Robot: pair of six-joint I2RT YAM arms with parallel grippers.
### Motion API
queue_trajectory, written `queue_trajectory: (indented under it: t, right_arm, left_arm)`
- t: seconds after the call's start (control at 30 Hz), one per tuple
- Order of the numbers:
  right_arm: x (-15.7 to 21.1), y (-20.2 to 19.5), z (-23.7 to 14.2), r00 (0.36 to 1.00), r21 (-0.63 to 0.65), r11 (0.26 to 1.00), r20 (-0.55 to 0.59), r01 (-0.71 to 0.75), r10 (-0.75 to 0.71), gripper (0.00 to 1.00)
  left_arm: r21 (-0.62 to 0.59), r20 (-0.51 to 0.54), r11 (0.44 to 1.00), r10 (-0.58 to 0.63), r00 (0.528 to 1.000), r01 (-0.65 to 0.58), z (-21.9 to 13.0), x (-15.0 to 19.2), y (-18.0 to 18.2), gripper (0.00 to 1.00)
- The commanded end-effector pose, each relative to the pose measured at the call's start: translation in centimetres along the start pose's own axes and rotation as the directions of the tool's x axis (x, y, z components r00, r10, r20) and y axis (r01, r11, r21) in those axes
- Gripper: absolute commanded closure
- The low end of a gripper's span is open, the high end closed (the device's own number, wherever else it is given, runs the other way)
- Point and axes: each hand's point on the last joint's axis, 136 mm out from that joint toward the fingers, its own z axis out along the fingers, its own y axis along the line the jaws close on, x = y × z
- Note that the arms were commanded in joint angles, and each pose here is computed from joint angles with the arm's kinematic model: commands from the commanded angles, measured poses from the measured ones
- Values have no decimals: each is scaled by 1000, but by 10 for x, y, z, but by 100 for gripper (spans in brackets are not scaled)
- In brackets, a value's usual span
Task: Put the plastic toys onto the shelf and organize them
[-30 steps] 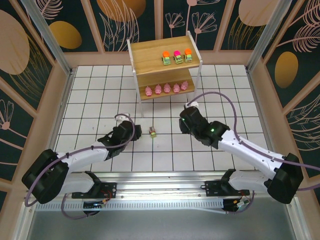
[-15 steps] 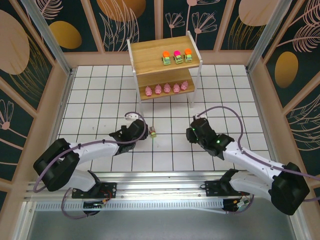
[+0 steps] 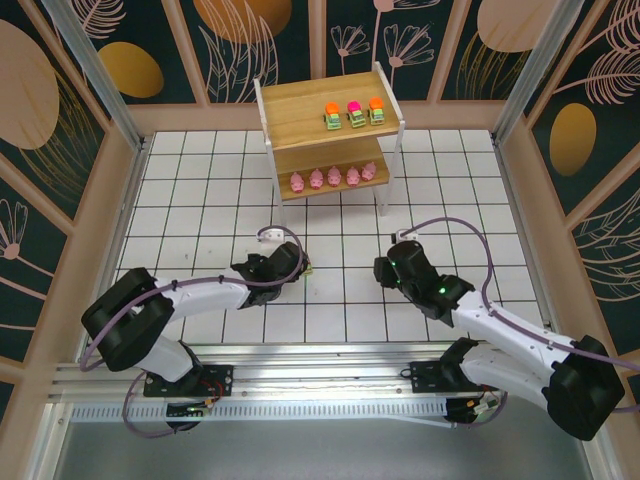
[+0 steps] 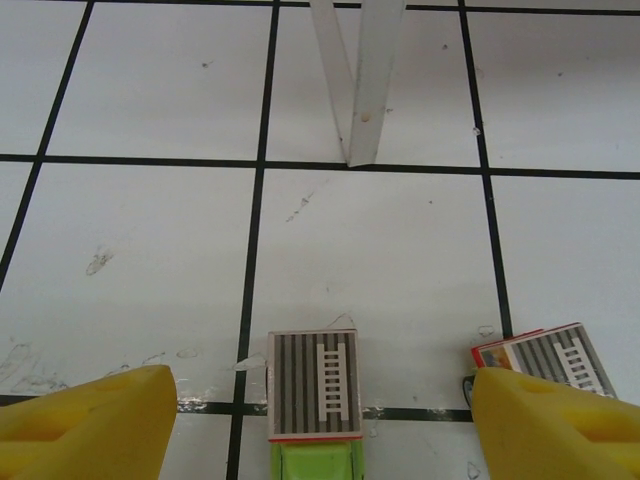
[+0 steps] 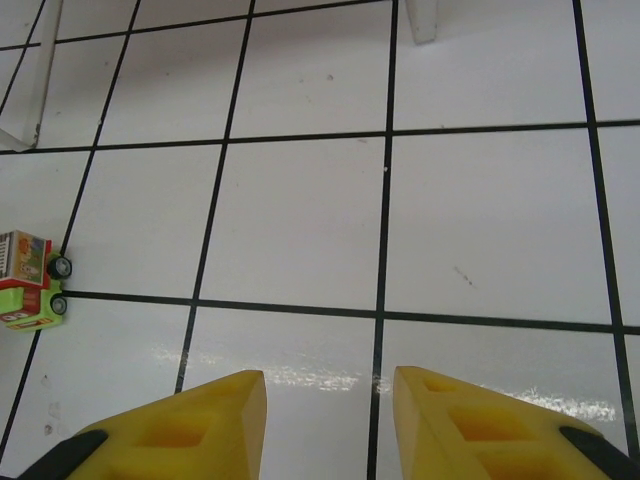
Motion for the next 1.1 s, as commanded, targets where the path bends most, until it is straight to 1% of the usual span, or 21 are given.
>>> queue_trajectory:
  t: [0.0,0.13,0.23,0.5,0.87,1.07]
  right_arm:
    - [-1,-8,-2,999,24,999,24,-36,36,61]
    - [0,-9,-1,999,24,999,22,-38,37,61]
    - [0,-8,-1,999,21,999,19,-38,37,61]
    - [1,-8,0,999,18,999,14,-36,36,64]
    - [2,-8,1,999,17,999,10,-36,35,68]
    - [3,-7,1,999,16,999,6,-34,33,69]
  left_arm:
    - [-33,7,999,-10,1000,11,2,-3,1,22]
    - [-51,1,999,-14,1000,14,5,0,2,24]
    - [-76,-6,997,-22,1000,21,8,3,4,30]
    - [-108,-24,994,-32,999,29,16,13,8,36]
    - [-97,-55,995,-30,998,24,30,26,2,41]
    - [-82,-58,996,-23,998,18,33,27,-3,47]
